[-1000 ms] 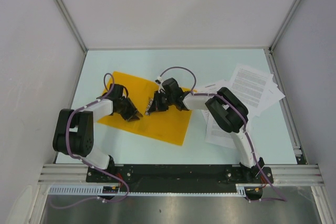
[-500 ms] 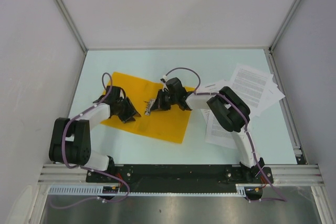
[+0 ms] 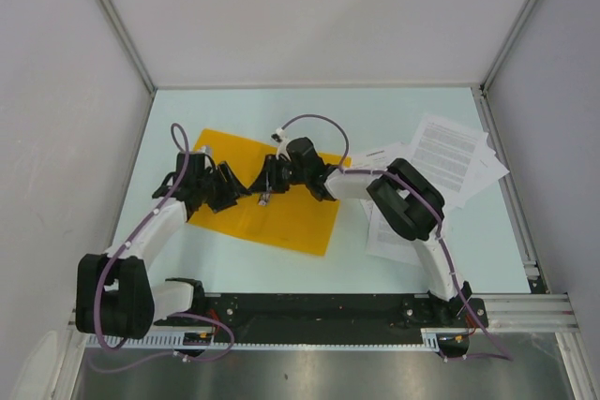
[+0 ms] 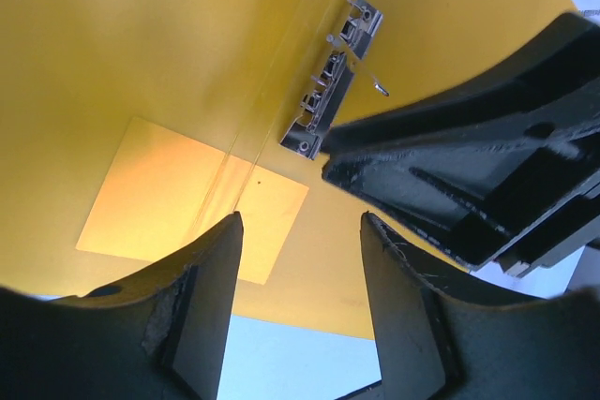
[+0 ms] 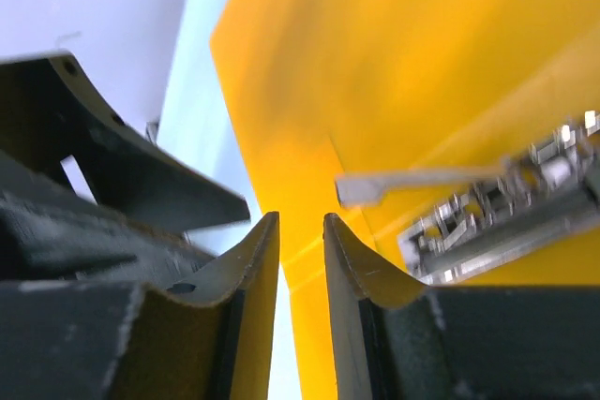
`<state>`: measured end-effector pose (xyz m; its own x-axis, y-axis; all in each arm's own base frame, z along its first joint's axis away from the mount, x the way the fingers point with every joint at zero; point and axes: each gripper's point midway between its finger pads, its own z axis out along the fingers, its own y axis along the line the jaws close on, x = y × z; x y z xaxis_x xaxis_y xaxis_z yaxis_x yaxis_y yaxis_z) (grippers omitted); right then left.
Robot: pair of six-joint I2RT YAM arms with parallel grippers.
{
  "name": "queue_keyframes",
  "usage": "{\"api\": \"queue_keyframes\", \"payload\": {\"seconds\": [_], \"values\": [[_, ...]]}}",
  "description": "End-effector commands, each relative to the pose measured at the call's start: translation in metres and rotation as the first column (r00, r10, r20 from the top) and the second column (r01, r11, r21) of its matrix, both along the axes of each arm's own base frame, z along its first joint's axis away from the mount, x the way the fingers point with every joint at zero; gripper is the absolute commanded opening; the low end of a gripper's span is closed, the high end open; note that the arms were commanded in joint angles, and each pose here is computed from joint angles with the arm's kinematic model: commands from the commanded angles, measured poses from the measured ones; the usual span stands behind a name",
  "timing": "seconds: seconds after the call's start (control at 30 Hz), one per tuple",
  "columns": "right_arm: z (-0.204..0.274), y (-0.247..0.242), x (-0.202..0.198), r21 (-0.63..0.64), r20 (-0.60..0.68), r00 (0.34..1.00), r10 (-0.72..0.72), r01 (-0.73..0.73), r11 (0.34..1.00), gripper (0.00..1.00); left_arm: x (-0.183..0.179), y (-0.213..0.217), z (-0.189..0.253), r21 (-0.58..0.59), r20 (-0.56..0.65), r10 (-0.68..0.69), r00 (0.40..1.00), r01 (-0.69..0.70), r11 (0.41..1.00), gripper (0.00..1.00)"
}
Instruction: Put the files into the folder
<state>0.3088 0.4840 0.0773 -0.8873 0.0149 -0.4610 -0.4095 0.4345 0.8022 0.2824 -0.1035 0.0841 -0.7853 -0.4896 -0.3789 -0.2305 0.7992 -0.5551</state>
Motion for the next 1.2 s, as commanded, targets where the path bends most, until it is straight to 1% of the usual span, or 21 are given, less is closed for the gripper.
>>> {"api": "queue_keyframes", "payload": {"seconds": [0.0,0.07,0.1,0.2,0.23,0.37,0.5,0.57,0.63,0.7,0.73,0.8,0.83,0.87,0.93,0.97,1.03,1.07,1.1,1.13,1.17], "values": [[0.040,0.022,0.033,0.111,0.119,0.992,-0.030,0.016,0.994,0.34,0.003,-0.001,0.016,0.000,0.061,-0.032,0.998,0.032,0.999,0.61],[0.029,0.020,0.048,0.066,0.136,0.988,-0.067,0.059,0.996,0.40,0.000,-0.001,0.015,-0.007,0.064,-0.034,0.997,0.035,0.999,0.63],[0.036,0.023,0.056,0.058,0.171,0.983,-0.073,0.064,0.996,0.43,-0.001,-0.002,0.015,-0.010,0.063,-0.040,0.997,0.041,0.999,0.64],[0.013,0.012,0.078,-0.040,0.179,0.977,-0.116,0.125,0.991,0.48,-0.004,0.000,0.015,-0.002,0.066,-0.046,0.997,0.046,0.999,0.66],[0.015,0.012,0.085,-0.053,0.184,0.976,-0.121,0.133,0.990,0.48,-0.006,0.000,0.015,-0.001,0.066,-0.047,0.997,0.048,0.999,0.67],[-0.005,-0.005,0.108,-0.096,0.182,0.971,-0.155,0.174,0.980,0.52,-0.007,-0.001,0.019,-0.007,0.086,-0.058,0.995,0.059,0.998,0.72],[-0.026,-0.019,0.122,-0.140,0.171,0.971,-0.166,0.190,0.972,0.54,-0.010,-0.004,0.022,-0.015,0.098,-0.080,0.992,0.082,0.997,0.77],[-0.037,-0.023,0.126,-0.156,0.173,0.972,-0.160,0.188,0.970,0.57,-0.013,-0.006,0.025,-0.022,0.108,-0.096,0.989,0.099,0.995,0.81],[-0.041,-0.023,0.126,-0.146,0.153,0.981,-0.121,0.144,0.979,0.58,-0.015,-0.008,0.029,-0.028,0.123,-0.105,0.987,0.110,0.994,0.84],[-0.025,-0.019,0.130,-0.129,0.176,0.979,-0.106,0.130,0.983,0.60,-0.016,-0.009,0.033,-0.035,0.134,-0.111,0.985,0.117,0.993,0.87],[-0.005,-0.016,0.128,-0.115,0.197,0.975,-0.099,0.124,0.986,0.61,-0.017,-0.012,0.036,-0.049,0.143,-0.122,0.982,0.130,0.990,0.88],[0.027,-0.014,0.130,-0.087,0.237,0.967,-0.099,0.122,0.989,0.68,-0.019,-0.015,0.039,-0.062,0.155,-0.134,0.979,0.145,0.987,0.91],[0.036,-0.016,0.127,-0.100,0.230,0.969,-0.093,0.119,0.988,0.70,-0.021,-0.015,0.038,-0.065,0.150,-0.136,0.979,0.147,0.987,0.91],[0.061,-0.018,0.125,-0.096,0.251,0.964,-0.092,0.119,0.988,0.73,-0.023,-0.018,0.043,-0.079,0.164,-0.146,0.976,0.160,0.984,0.93],[0.077,-0.031,0.123,-0.148,0.249,0.962,-0.112,0.152,0.977,0.77,-0.027,-0.020,0.043,-0.092,0.167,-0.151,0.974,0.168,0.982,0.94],[0.108,-0.039,0.119,-0.138,0.281,0.951,-0.131,0.175,0.975,0.81,-0.030,-0.021,0.045,-0.097,0.168,-0.155,0.973,0.173,0.980,0.95],[0.105,-0.066,0.110,-0.229,0.267,0.948,-0.171,0.235,0.945,0.82,-0.036,-0.022,0.048,-0.105,0.171,-0.165,0.971,0.184,0.977,0.96],[0.121,-0.082,0.106,-0.237,0.280,0.938,-0.205,0.274,0.932,0.84,-0.038,-0.023,0.050,-0.104,0.174,-0.172,0.970,0.191,0.976,0.97],[0.114,-0.103,0.102,-0.305,0.270,0.930,-0.248,0.327,0.895,0.85,-0.041,-0.024,0.055,-0.106,0.190,-0.179,0.965,0.201,0.974,0.98],[0.092,-0.123,0.091,-0.376,0.239,0.936,-0.260,0.336,0.864,0.86,-0.044,-0.024,0.058,-0.110,0.193,-0.185,0.964,0.208,0.972,1.00],[0.083,-0.139,0.085,-0.414,0.223,0.935,-0.276,0.347,0.841,0.87,-0.046,-0.026,0.062,-0.114,0.206,-0.196,0.959,0.222,0.968,1.00]]}}
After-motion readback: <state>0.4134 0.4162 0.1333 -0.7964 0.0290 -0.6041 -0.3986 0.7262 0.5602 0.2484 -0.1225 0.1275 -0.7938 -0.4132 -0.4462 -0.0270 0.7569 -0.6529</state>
